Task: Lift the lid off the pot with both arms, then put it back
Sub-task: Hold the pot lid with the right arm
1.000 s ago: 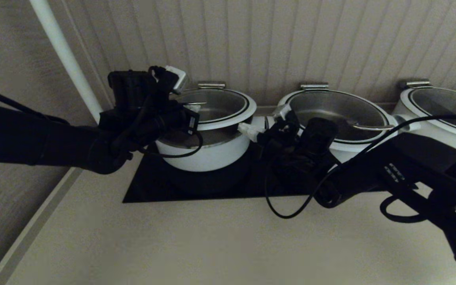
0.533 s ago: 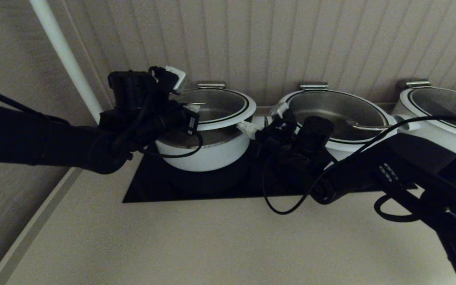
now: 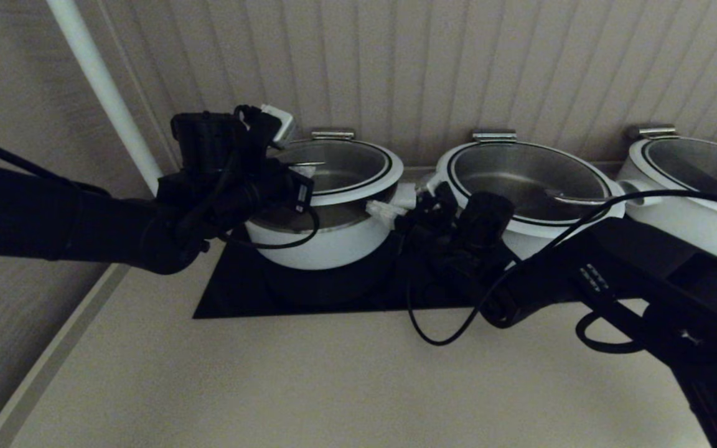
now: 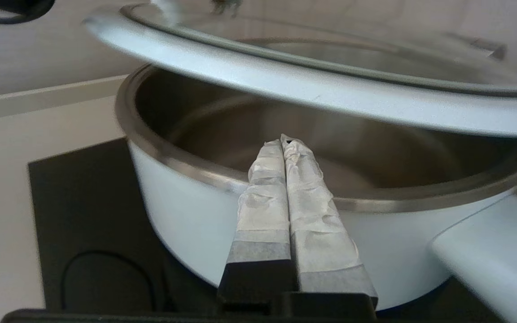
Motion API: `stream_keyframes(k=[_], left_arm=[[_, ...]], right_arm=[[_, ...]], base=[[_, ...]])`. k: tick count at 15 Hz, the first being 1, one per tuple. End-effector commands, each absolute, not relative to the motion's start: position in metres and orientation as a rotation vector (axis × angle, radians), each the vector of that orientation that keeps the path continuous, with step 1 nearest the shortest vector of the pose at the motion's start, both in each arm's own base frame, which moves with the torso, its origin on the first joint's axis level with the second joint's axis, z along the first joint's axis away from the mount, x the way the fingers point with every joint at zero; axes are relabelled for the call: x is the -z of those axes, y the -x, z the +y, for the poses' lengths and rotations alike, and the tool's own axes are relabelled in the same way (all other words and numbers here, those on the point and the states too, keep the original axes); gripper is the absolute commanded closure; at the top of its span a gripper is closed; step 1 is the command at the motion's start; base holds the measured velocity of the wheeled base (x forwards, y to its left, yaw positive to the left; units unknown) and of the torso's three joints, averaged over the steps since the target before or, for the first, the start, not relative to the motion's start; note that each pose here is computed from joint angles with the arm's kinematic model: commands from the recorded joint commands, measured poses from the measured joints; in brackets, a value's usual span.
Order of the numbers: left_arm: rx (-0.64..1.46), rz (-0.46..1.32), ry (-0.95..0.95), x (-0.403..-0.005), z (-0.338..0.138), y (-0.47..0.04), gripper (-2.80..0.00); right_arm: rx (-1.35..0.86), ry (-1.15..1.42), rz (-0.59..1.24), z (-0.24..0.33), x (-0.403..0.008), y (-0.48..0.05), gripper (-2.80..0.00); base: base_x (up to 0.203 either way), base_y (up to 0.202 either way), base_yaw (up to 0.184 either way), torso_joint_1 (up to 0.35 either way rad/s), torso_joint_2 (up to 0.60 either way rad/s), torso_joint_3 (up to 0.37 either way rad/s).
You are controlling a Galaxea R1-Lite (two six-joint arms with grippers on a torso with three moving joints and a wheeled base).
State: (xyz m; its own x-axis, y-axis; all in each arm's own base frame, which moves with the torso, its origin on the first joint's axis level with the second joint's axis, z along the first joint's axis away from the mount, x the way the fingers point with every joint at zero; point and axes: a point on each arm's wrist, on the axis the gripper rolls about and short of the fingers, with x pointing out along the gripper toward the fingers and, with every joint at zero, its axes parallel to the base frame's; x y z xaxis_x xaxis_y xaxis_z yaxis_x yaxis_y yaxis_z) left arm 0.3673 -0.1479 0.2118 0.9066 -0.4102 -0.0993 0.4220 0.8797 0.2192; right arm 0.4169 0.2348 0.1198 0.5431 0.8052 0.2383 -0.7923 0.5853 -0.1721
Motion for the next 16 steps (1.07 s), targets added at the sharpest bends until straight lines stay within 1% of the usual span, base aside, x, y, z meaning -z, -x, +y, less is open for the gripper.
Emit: stream_keyframes(k=[1,6,16], left_arm=[[0.434,0.05,-0.242,-0.211,-0.148,-0.368,0.0],[0.434,0.047,-0.241,-0.212,-0.148,-0.367,0.0],[0.429,0.047,-0.241,-0.216,-0.142,-0.359,0.0]], right_arm=[[-0.949,0.047,-0.329,0.235,-0.124,-0.418,0.0],[-0.946,0.046,-0.367,0.243,-0.147,-0.432,0.0],[-0.945,0.047,-0.369,0.244,-0.148,-0.434,0.0]], base=[[0.0,0.0,0.0,0.0,0.0,0.0],[0.0,0.0,0.0,0.0,0.0,0.0],[0.0,0.0,0.0,0.0,0.0,0.0]])
